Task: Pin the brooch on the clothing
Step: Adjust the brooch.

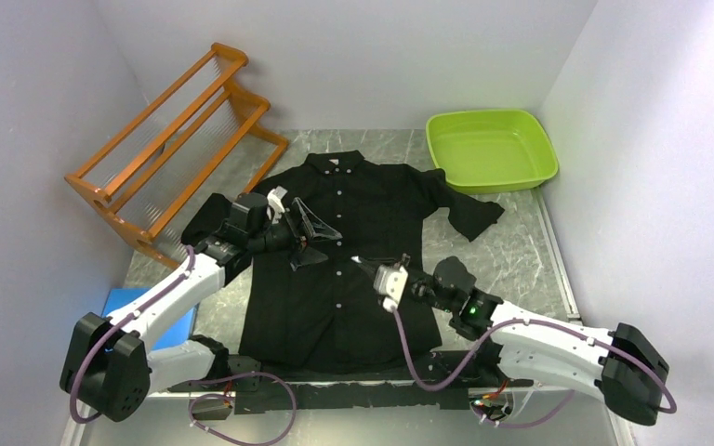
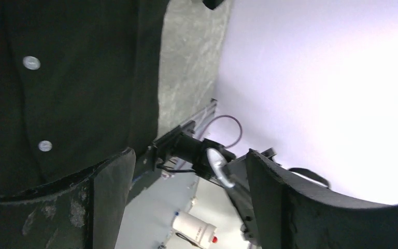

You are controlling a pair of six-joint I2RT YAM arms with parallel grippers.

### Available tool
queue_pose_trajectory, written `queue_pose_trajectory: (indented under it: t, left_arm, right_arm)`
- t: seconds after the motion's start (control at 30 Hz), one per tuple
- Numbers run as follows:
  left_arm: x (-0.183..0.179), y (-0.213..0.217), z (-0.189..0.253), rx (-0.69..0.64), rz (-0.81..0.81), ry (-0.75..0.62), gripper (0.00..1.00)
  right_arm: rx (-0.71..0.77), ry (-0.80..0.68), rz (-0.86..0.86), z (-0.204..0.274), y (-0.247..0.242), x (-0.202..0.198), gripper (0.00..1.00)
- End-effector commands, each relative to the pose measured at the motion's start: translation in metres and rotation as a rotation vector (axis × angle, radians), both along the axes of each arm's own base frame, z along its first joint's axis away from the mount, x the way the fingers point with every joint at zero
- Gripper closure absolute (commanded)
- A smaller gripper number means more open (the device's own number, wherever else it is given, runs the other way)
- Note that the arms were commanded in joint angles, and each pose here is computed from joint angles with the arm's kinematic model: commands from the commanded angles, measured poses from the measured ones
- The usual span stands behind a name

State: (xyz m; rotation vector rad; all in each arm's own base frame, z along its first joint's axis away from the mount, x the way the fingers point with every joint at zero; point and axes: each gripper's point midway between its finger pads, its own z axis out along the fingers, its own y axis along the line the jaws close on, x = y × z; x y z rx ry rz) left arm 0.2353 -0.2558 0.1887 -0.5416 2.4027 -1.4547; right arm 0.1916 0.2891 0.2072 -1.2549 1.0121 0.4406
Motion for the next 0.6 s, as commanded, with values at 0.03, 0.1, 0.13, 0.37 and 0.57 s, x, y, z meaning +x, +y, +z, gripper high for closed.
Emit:
queue_pose_trajectory:
  t: [0.03, 0.1, 0.13, 0.37, 0.57]
  left_arm:
    - [-0.007, -0.017, 0.034, -0.173, -0.076, -0.002, 0.19]
    - [-0.008, -0.019, 0.04, -0.178, -0.083, -0.012, 0.23]
    - [-0.008, -0.019, 0.042, -0.176, -0.088, -0.016, 0.25]
    - [-0.021, -0.034, 0.044, -0.154, -0.16, -0.025, 0.44]
    - [-0.026, -0.049, 0.045, -0.205, -0.217, -0.053, 0.51]
  right_arm:
    - [-0.133, -0.478, 0.047, 0.009, 0.001, -0.019, 1.0]
    - [-0.132, -0.555, 0.035, 0.01, 0.001, -0.025, 1.0]
    - [-0.122, -0.572, 0.017, 0.014, 0.001, -0.025, 1.0]
    - [-0.191, -0.795, -0.057, 0.025, 0.002, -0.029, 1.0]
    - [-0.228, -0.884, -0.074, 0.022, 0.009, -0.034, 1.0]
